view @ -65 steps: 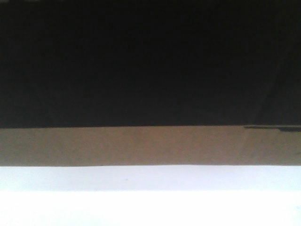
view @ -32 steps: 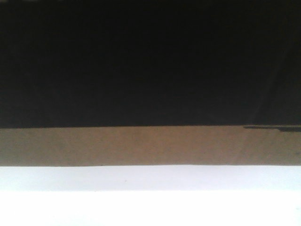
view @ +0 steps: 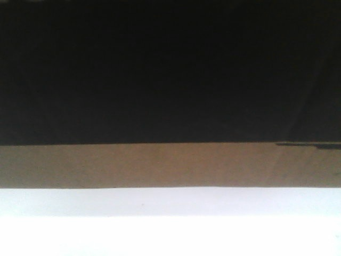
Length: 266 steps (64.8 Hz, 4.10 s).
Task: Grab box from left shelf to table start
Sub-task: 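Hold the box in both grippers while the base turns toward the white table, then lower the box onto the white table top with both grippers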
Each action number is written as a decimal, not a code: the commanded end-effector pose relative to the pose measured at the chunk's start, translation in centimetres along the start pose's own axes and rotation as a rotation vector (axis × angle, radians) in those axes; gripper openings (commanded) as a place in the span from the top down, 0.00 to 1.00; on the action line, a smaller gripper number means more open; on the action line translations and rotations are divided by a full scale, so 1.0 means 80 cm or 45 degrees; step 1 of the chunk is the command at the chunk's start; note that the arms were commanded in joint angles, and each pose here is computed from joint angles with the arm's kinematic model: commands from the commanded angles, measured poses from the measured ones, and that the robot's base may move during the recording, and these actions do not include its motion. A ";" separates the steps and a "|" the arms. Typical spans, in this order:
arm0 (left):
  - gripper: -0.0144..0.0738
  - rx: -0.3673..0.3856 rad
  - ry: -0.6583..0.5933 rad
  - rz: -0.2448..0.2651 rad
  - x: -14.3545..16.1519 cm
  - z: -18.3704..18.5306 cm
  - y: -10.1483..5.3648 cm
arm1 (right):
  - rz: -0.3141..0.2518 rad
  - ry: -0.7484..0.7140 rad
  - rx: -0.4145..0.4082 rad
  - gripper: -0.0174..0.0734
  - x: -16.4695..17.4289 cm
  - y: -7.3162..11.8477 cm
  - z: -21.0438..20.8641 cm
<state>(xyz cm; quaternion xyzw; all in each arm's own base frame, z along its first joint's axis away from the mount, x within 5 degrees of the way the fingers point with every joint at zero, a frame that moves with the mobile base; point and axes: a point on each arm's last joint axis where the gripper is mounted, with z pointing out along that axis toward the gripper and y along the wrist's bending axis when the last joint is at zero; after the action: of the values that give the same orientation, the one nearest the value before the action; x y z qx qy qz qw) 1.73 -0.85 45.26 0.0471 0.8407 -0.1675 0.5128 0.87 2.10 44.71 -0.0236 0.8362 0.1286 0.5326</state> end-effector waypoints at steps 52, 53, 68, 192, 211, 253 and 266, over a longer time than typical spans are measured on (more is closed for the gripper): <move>0.95 0.163 -0.293 -0.062 -0.027 -0.020 -0.014 | -0.052 -0.164 0.102 0.75 -0.021 -0.007 -0.002; 0.95 0.163 -0.293 -0.062 -0.027 -0.020 -0.014 | -0.052 -0.164 0.102 0.75 -0.021 -0.007 -0.002; 0.95 0.163 -0.293 -0.062 -0.027 -0.020 -0.014 | -0.050 -0.164 0.102 0.75 -0.021 -0.007 -0.002; 0.95 -0.060 0.189 -0.053 -0.093 0.303 -0.016 | 0.038 0.167 0.136 0.74 -0.081 -0.074 0.297; 0.61 -0.078 0.250 -0.051 -0.087 0.313 -0.014 | 0.043 0.142 0.134 0.38 -0.083 -0.074 0.298; 0.83 -0.098 0.213 -0.020 -0.120 0.270 -0.021 | 0.008 -0.060 0.107 0.70 -0.116 -0.057 0.243; 0.93 -0.089 0.123 -0.005 -0.130 0.259 -0.022 | 0.002 -0.146 0.106 0.72 -0.123 -0.054 0.230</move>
<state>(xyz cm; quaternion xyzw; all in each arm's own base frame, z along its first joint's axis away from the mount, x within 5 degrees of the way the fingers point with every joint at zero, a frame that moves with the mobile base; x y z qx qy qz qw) 24.34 -8.45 43.82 0.0345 0.9022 -0.1194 0.4130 22.59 1.51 43.02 0.0005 0.8506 0.0918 0.5177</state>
